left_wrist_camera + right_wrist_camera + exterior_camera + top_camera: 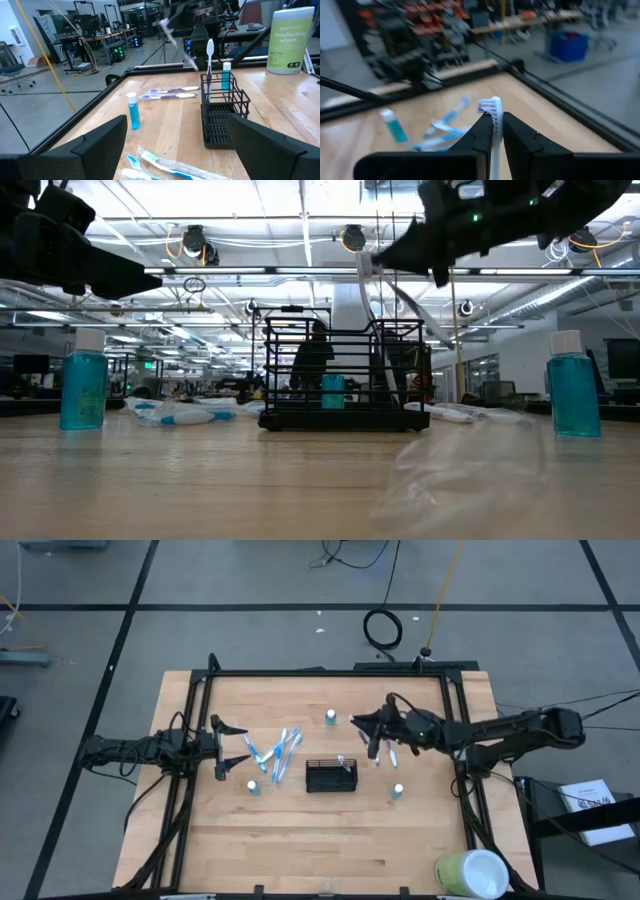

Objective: Pick & Place toothbrushing station
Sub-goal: Put the purple toothbrush into the right section of the wire organizer

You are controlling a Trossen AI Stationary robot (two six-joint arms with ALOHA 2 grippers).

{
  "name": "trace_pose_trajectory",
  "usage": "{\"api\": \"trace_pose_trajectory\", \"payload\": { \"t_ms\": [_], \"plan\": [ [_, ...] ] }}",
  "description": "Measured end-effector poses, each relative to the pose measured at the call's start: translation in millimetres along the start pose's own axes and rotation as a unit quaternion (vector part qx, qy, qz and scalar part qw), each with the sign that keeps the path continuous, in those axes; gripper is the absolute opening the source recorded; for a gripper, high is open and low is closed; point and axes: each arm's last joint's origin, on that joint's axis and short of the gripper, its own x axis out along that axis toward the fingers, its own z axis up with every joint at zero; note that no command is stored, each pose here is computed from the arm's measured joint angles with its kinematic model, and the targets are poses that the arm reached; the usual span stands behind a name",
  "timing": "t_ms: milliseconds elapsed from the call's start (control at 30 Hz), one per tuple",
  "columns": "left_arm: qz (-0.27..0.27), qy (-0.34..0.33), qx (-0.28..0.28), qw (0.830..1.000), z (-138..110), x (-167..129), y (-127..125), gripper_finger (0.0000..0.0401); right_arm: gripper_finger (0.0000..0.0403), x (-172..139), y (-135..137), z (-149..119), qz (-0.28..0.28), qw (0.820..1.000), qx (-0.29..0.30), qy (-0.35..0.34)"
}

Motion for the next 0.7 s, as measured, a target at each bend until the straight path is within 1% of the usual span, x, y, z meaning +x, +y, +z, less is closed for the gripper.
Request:
{"api": "trace_pose_trajectory", "payload": {
  "t_ms": [233,367,433,567,700],
  "plan": [
    [0.0,0.0,0.0,1.0,0,0,0,0.0351,0.0025,-7,22,14,0.051,0.995,-0.009,-0.08],
    [0.0,0.0,0.0,1.0,0,0,0,0.0351,0.0025,-8,31,17,0.071,0.991,-0.003,-0.114],
    [0.0,0.0,0.0,1.0,0,0,0,0.0351,0.0025,-5,35,15,0.078,0.989,-0.001,-0.125],
    [0.0,0.0,0.0,1.0,0,0,0,0.0351,0.0024,4,44,3,0.088,0.987,-0.024,-0.13],
    [0.0,0.0,0.0,1.0,0,0,0,0.0351,0.0024,10,51,-4,0.096,0.984,-0.032,-0.149]
  ]
}}
